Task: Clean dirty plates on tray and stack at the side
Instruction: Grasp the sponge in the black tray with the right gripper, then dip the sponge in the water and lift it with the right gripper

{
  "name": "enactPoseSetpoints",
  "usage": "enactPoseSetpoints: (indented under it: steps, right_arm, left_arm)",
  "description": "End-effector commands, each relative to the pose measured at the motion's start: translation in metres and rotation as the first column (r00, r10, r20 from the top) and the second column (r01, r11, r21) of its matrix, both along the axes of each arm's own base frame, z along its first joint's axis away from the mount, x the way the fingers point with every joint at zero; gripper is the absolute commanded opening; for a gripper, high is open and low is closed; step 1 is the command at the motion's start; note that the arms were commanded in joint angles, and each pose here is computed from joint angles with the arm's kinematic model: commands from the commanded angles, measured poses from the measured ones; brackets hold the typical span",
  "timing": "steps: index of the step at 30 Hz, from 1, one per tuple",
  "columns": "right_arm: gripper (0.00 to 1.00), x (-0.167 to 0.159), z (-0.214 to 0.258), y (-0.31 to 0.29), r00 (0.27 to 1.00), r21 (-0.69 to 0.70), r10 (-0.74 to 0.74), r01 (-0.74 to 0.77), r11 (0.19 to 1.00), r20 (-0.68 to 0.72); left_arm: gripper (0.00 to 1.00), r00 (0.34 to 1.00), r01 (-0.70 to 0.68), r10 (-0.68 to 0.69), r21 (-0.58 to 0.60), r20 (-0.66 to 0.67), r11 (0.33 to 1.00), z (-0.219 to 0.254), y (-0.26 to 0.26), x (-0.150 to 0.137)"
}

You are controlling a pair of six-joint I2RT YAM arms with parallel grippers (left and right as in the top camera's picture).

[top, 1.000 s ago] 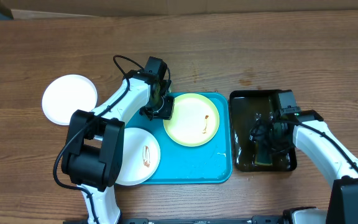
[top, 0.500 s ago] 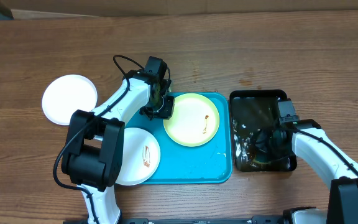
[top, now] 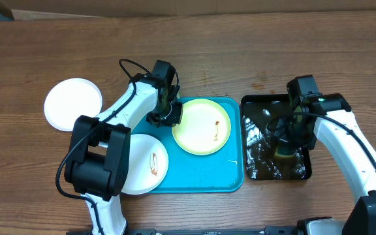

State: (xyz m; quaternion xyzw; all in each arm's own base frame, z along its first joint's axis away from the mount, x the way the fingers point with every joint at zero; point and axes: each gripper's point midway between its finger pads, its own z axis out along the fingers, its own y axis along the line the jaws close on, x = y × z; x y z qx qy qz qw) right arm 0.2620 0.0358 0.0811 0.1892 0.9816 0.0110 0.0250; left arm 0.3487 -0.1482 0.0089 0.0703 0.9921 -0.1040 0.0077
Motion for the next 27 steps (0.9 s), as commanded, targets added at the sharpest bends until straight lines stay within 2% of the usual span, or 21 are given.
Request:
enactPoseSetpoints:
  steps: [1, 6, 10, 13, 27]
  right_arm:
    - [0.04, 0.006, 0.004, -0.004, 0.999, -0.026, 0.012, -0.011, 1.000, 0.033]
    - [0.04, 0.004, 0.005, -0.001, 1.000, -0.011, 0.013, -0.013, 1.000, 0.028]
    - [0.04, -0.002, 0.005, 0.014, 0.981, 0.065, 0.192, -0.193, 0.979, 0.015]
    - [0.04, -0.001, 0.005, 0.018, 0.972, 0.082, 0.235, -0.236, 0.968, 0.026]
    - [0.04, -0.005, 0.012, 0.038, 0.952, 0.196, 0.300, -0.304, 0.932, 0.051]
  left_arm:
    - [0.04, 1.000, -0.011, 0.012, 0.025, -0.010, 1.000, -0.005, 0.005, 0.001]
    - [0.04, 1.000, -0.012, 0.012, 0.033, -0.005, 0.999, -0.005, 0.006, 0.002]
    - [0.04, 1.000, -0.012, 0.012, 0.031, 0.002, 0.999, -0.005, 0.006, 0.004]
    - [0.04, 1.000, -0.012, 0.012, 0.030, 0.005, 0.999, -0.005, 0.005, 0.005]
    - [0.04, 1.000, -0.013, 0.012, 0.046, 0.014, 0.999, -0.005, 0.008, 0.006]
